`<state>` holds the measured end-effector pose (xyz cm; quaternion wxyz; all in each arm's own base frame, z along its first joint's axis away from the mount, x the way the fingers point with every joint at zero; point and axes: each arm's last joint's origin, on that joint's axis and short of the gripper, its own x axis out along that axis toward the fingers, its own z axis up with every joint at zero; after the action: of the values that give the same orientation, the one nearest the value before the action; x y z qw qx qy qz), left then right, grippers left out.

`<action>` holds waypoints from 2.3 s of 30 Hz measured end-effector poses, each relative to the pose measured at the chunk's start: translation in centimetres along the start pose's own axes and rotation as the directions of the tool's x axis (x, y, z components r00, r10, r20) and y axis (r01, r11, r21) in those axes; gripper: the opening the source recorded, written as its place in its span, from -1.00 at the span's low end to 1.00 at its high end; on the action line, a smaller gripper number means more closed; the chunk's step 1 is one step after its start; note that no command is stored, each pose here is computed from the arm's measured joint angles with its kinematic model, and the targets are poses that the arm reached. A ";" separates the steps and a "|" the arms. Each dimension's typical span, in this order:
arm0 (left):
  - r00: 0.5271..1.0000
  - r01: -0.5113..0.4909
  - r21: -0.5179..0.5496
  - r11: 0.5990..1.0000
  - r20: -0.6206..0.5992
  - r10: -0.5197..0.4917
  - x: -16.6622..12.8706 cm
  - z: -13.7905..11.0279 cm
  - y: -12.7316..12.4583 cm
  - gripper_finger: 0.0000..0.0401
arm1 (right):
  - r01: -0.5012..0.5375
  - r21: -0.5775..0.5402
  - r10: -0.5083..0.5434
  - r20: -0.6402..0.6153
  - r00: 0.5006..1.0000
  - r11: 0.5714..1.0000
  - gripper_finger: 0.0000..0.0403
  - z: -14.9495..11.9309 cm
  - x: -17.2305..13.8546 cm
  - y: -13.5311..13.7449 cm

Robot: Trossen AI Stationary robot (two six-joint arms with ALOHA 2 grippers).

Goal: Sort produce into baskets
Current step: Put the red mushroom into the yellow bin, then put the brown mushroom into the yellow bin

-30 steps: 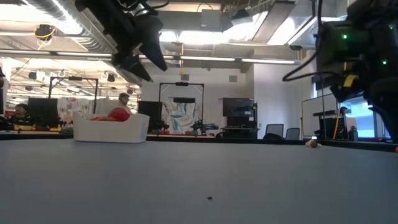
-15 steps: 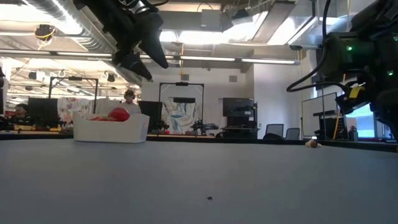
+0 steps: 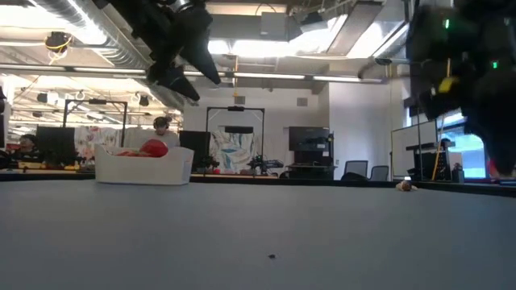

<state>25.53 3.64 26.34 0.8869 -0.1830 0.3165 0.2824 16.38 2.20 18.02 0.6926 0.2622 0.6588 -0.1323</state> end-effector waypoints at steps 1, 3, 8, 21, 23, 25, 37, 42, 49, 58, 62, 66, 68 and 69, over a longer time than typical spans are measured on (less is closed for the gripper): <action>1.000 0.017 0.006 1.000 0.011 -0.017 0.0 0.0 -0.4 0.94 | -0.011 -0.008 0.011 0.009 1.000 1.000 -0.80 0.0 -0.4 0.5; 0.999 0.039 0.022 0.999 0.013 -0.039 0.1 -0.3 -1.1 0.94 | -0.033 -0.029 0.034 0.024 0.999 0.999 -0.79 -0.2 -1.2 1.7; 0.995 0.095 0.061 0.994 0.031 -0.097 0.4 -0.8 -2.8 0.94 | -0.099 -0.050 0.102 0.045 0.994 0.994 -0.79 -1.7 -2.5 4.9; 0.988 0.148 0.136 0.980 0.020 -0.152 0.4 -1.8 -4.7 0.94 | -0.323 0.051 0.324 0.001 0.946 0.945 -0.78 -9.5 -4.1 11.2; 0.988 0.152 0.137 0.979 0.021 -0.156 0.4 -1.9 -4.8 0.94 | -0.354 0.056 0.355 -0.009 0.935 0.934 -0.78 -10.7 -4.0 11.9; 0.987 0.152 0.139 0.979 0.021 -0.157 0.4 -1.9 -4.9 0.94 | -0.364 0.056 0.365 -0.014 0.931 0.930 -0.78 -11.8 -3.7 12.3; 0.988 0.147 0.147 0.978 0.023 -0.152 0.4 -1.9 -4.8 0.94 | -0.274 0.059 0.278 -0.076 0.958 0.960 -0.30 -13.5 -1.5 13.3; 0.988 0.147 0.148 0.978 0.023 -0.152 0.4 -1.9 -4.8 0.94 | -0.271 0.025 0.272 -0.125 0.954 0.962 0.08 -11.9 -2.1 12.6; 0.988 0.147 0.147 0.978 0.023 -0.152 0.4 -1.9 -4.8 0.94 | -0.263 -0.026 0.263 0.035 0.964 0.965 0.26 -7.5 -4.0 10.2; 0.988 0.146 0.138 0.980 0.025 -0.151 0.4 -1.8 -4.8 0.94 | -0.004 0.076 -0.014 0.228 0.974 0.997 0.27 -2.2 -5.0 5.1; 0.988 0.146 0.127 0.981 0.025 -0.150 0.4 -1.8 -4.8 0.94 | 0.098 0.140 -0.135 0.285 0.949 0.985 0.27 -0.2 -5.4 2.9; 0.988 0.146 0.121 0.982 0.025 -0.150 0.4 -1.8 -4.8 0.94 | 0.170 0.197 -0.226 0.316 0.921 0.966 0.27 1.7 -5.8 0.7; 0.988 0.146 0.115 0.982 0.025 -0.150 0.4 -1.8 -4.8 0.94 | 0.203 0.222 -0.268 0.325 0.907 0.954 0.27 2.5 -6.0 -0.5; 0.988 0.146 0.115 0.983 0.025 -0.150 0.4 -1.8 -4.8 0.94 | 0.220 0.235 -0.291 0.329 0.898 0.947 0.27 2.9 -6.1 -1.1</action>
<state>27.88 -0.84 25.43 0.9196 -0.1507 0.3024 0.2004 17.68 -1.26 23.82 0.7491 0.2101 0.5339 -0.3311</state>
